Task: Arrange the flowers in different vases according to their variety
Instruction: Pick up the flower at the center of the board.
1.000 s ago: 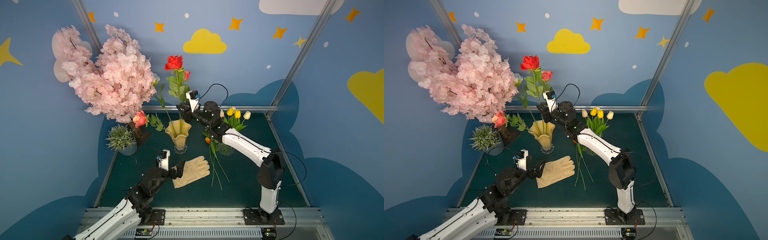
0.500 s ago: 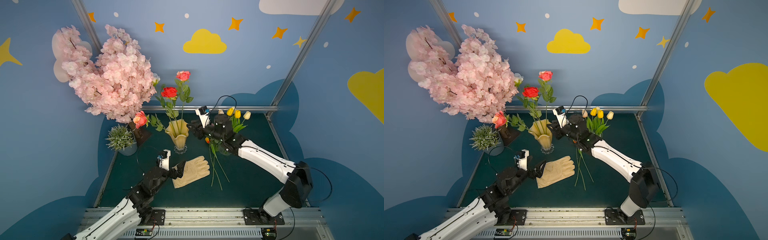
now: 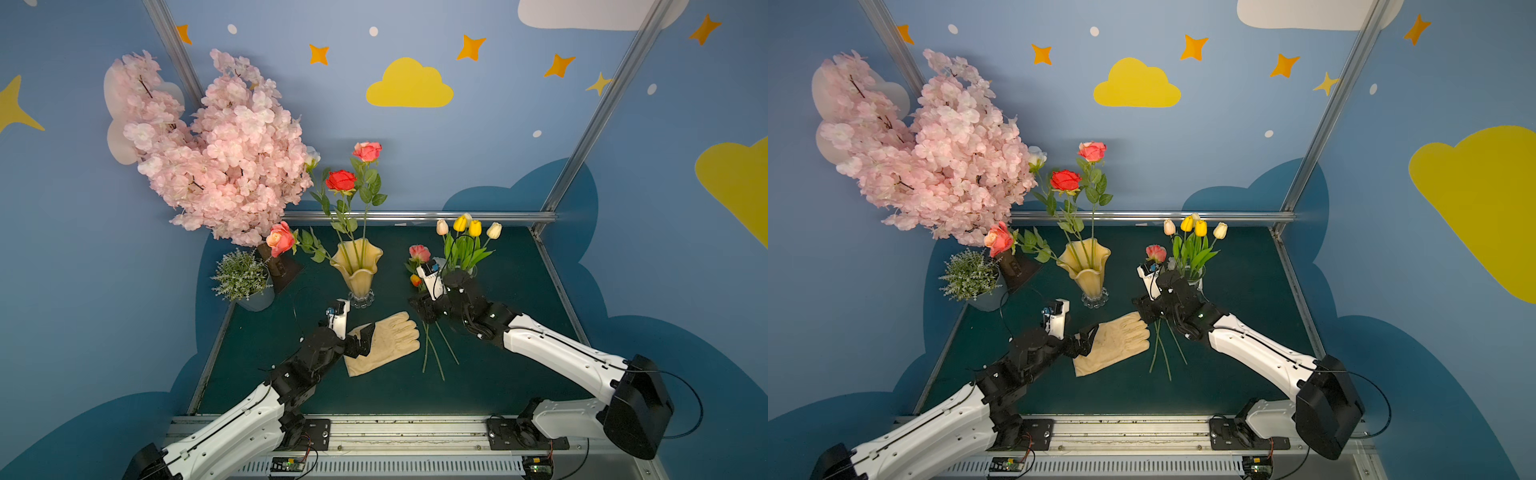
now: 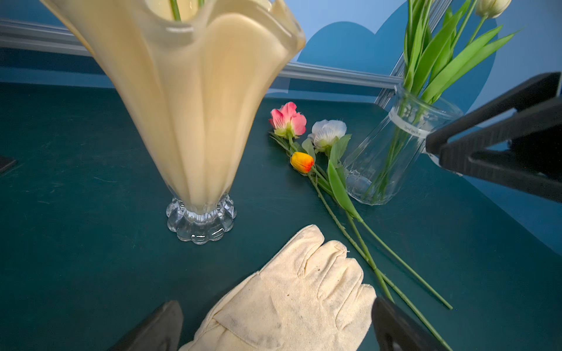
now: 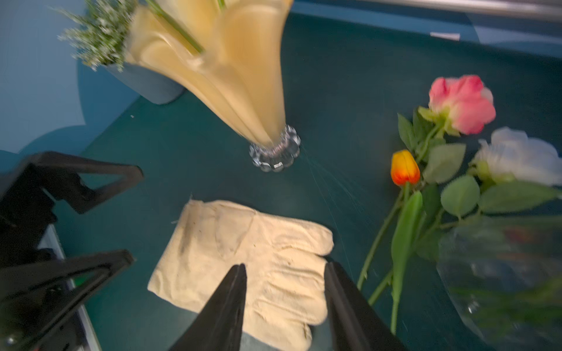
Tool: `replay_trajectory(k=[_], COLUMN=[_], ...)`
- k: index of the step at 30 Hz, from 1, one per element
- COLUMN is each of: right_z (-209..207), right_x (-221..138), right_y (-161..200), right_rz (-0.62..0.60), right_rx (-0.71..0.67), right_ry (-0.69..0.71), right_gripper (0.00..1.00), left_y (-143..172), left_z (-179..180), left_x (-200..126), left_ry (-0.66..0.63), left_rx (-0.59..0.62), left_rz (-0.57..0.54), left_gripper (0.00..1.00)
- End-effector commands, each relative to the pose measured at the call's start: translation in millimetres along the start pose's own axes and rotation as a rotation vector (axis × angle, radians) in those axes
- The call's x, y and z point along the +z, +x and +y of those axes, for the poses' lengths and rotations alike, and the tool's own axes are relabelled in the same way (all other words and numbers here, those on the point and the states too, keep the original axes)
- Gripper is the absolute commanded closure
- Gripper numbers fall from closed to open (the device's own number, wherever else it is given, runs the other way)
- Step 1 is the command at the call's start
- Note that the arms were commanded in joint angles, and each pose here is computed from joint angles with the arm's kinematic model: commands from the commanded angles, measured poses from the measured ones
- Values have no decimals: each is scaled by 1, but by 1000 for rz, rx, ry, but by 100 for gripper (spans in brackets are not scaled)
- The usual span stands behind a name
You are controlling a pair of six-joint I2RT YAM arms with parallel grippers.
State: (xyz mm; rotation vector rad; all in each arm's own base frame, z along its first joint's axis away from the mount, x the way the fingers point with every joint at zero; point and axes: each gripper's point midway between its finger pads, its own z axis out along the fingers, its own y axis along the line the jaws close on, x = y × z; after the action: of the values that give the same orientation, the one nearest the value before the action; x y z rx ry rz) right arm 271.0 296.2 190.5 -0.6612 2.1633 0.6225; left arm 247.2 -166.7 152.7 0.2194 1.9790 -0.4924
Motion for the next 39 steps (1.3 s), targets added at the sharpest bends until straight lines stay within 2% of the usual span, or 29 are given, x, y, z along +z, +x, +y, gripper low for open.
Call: replay_trajectory(k=[1, 8, 13, 20, 28, 39], right_z=[-21, -55, -75, -90, -101, -112], right_x=[-11, -7, 2, 23, 41, 67], right_y=[28, 77, 98, 121, 131, 130], right_rz=[96, 277, 397, 557, 609, 597], right_rx=[32, 21, -4, -61, -60, -27], right_ry=[117, 289, 392, 468, 498, 452], right_gripper=[53, 56, 57, 61, 63, 70], left_y=[-15, -3, -3, -7, -10, -10], left_z=[-11, -18, -18, -17, -17, -16], left_x=[7, 24, 24, 19, 15, 13], left_ry=[29, 31, 34, 35, 41, 42], left_rx=[-13, -2, 0, -3, -7, -8], left_rz=[-4, 102, 104, 79, 58, 50], left_gripper=[0, 0, 0, 0, 0, 0])
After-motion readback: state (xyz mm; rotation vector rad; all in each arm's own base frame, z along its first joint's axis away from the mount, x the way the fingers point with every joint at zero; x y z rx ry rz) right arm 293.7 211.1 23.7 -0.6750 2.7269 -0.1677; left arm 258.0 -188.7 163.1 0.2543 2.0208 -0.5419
